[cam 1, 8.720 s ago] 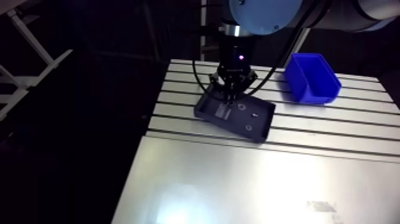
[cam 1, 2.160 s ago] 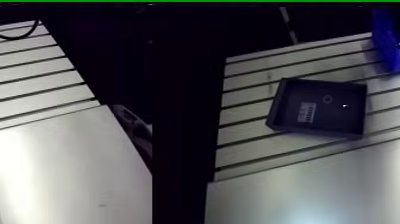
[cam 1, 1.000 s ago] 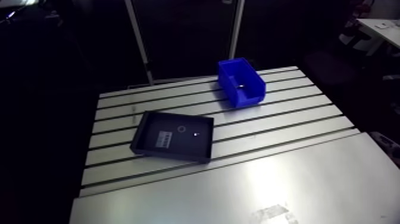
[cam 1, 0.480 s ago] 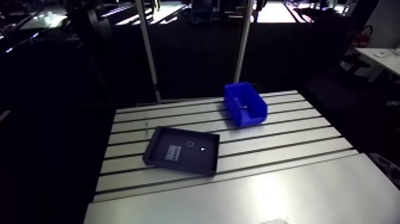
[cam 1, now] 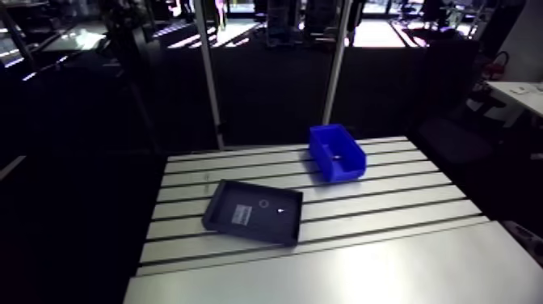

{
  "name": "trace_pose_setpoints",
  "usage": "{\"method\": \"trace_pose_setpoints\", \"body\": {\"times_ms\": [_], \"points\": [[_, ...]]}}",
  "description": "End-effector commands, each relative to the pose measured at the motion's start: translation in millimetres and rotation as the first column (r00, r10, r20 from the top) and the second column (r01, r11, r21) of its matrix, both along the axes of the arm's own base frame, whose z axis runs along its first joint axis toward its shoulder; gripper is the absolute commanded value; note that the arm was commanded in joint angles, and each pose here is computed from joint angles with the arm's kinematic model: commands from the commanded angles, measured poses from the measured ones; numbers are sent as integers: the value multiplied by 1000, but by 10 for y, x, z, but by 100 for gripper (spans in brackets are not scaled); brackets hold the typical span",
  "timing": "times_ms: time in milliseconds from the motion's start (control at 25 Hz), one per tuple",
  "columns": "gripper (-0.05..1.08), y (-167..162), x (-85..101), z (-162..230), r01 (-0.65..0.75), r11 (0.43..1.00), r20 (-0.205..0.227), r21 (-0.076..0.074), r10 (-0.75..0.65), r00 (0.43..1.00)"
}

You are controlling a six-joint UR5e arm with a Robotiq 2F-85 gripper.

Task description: Pick up the M10 bolt from the tray and put it into the blue bin.

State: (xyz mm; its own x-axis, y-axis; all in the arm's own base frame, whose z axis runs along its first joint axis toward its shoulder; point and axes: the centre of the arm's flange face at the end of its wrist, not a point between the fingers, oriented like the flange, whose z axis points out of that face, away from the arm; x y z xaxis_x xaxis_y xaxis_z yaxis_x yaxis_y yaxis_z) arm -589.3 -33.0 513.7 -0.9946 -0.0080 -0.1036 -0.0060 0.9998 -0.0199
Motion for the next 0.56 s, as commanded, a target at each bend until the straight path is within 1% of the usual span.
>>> {"method": "trace_pose_setpoints", "body": {"times_ms": [40, 160, 240, 440, 560], "points": [[0, -40, 181, 21, 51, 999, -1, -2, -51, 999], [0, -50, 252, 59, 69, 998, -8, 4, -69, 998], [0, -54, 277, 50, 71, 997, -6, 4, -71, 997], [0, -75, 334, 119, 70, 998, -19, 2, -70, 997], [0, -76, 335, 104, 80, 997, -15, 3, -80, 997]]}}
